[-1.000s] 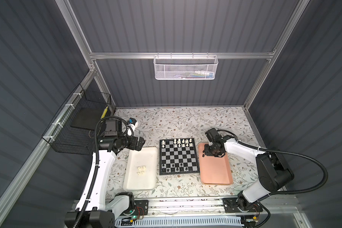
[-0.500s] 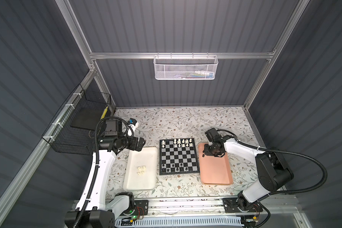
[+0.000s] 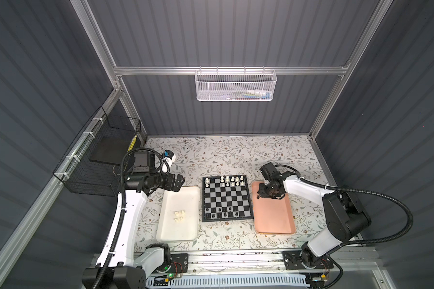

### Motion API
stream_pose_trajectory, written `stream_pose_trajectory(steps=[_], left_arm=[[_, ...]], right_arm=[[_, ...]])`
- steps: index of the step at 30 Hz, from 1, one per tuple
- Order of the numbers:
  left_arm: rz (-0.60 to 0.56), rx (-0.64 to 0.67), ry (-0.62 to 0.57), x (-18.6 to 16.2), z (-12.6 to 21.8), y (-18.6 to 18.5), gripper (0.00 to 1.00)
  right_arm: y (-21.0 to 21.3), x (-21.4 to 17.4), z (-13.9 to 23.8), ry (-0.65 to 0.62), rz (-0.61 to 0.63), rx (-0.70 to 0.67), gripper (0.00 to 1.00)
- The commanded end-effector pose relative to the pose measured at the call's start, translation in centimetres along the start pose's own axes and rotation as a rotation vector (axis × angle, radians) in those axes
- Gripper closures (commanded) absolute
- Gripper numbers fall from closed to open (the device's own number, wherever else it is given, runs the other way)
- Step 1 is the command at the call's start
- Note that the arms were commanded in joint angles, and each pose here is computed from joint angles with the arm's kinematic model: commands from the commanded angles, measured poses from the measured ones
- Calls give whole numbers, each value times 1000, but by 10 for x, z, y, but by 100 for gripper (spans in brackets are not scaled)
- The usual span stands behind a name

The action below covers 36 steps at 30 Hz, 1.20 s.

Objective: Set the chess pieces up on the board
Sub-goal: 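Lower the open right gripper toward the black pieces in the pink tray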

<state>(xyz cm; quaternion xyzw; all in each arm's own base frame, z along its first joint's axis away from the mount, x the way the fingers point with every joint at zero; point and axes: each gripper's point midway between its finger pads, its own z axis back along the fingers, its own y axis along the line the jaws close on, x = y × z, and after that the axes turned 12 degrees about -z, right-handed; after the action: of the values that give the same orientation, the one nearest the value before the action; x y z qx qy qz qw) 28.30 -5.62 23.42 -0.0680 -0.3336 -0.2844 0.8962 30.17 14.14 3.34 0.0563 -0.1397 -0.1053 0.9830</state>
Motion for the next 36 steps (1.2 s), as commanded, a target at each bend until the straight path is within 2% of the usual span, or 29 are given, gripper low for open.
stream_pose_trajectory(steps=[1,14,20,32,36], left_arm=[[-18,-25,-8,0,5,-9,0],[-15,-23,-8,-1,5,-9,1],[-15,-22,-7,-2,6,-9,1],[-17,-26,-9,-1,7,-10,1],[-20,-23,-9,-1,8,-10,0]], right_arm=[[2,4,1,-10,12,-10,79],[-1,4,3,-15,17,-17,79],[-1,4,6,-21,15,-15,73],[10,2,48,-67,45,91,74],[13,-5,49,-61,79,96,74]])
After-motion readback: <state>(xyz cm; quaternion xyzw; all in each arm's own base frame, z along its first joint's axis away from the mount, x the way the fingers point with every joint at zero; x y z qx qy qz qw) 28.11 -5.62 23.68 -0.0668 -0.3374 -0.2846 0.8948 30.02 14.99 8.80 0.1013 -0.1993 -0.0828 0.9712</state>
